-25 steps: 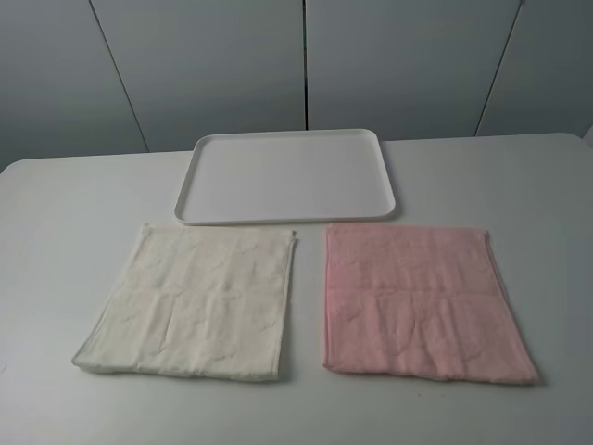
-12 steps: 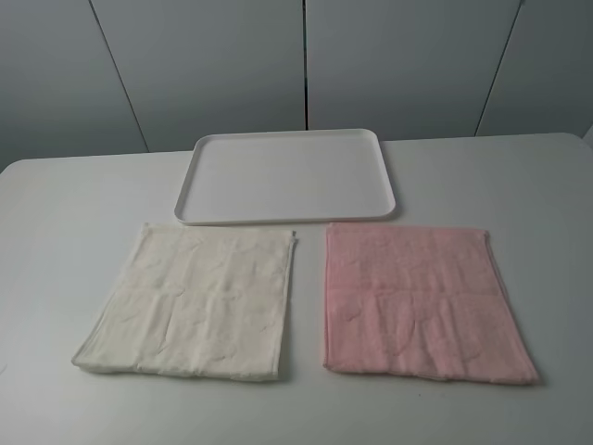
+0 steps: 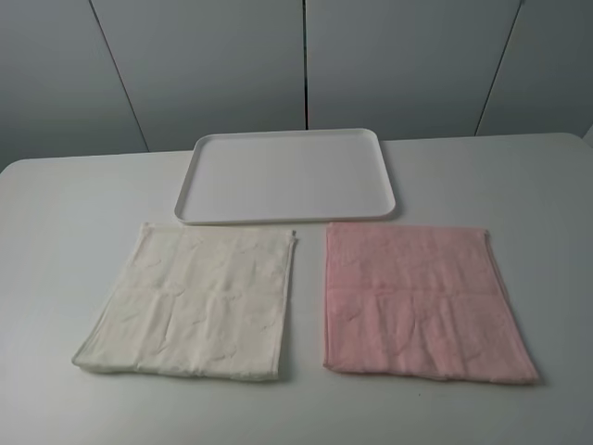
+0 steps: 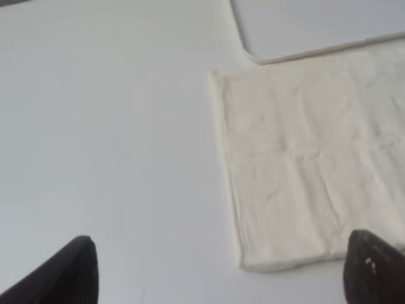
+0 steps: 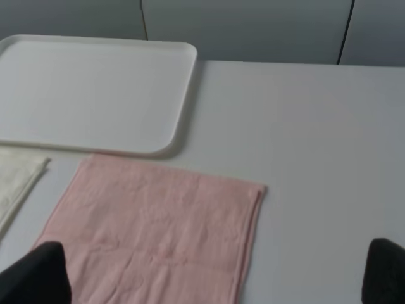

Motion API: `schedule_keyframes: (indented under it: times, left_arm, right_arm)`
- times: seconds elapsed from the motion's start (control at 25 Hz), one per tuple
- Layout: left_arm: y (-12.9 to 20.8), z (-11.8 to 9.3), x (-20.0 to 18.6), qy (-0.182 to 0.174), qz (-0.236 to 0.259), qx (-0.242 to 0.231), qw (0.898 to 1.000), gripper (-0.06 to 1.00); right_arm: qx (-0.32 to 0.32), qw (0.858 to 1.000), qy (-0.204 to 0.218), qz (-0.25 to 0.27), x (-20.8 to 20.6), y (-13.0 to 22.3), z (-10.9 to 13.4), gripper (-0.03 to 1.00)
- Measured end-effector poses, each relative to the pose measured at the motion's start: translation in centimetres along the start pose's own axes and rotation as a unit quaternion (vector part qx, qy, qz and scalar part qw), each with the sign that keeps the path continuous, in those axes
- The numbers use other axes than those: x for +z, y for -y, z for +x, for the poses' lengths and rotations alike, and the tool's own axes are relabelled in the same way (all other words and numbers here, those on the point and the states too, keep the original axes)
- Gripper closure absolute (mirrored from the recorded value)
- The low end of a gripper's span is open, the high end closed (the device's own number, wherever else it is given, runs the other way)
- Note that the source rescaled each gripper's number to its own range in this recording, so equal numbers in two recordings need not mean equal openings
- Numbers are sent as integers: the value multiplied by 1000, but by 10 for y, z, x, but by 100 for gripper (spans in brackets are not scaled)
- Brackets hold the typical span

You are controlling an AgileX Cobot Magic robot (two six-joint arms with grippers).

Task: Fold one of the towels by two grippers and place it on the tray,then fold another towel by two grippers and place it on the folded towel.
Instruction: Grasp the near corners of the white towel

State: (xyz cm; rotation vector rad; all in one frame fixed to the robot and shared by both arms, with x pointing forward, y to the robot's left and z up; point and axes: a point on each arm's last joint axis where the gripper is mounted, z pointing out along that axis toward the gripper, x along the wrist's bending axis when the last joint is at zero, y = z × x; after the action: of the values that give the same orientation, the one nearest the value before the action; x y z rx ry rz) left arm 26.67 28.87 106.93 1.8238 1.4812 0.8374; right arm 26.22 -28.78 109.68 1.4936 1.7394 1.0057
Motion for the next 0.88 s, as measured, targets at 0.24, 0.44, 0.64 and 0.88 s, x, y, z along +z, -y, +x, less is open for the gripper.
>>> schedule_keyframes:
  times: [0.24, 0.44, 0.64, 0.88]
  left_arm:
    - [-50, 10, 5, 27, 40, 98, 994, -5]
    - [-84, 17, 35, 79, 92, 166, 979, -5]
    - [-97, 19, 89, 96, 174, 275, 941, -5]
    - [-92, 7, 149, 103, 277, 418, 859, -5]
  right_arm:
    - [-93, 992, -64, 62, 31, -39, 5, -3]
    - [-191, 967, -145, 84, 67, -64, 15, -3]
    - [-251, 939, -195, 135, 111, -78, 22, -3]
    - [-320, 891, -260, 188, 159, -73, 45, -3]
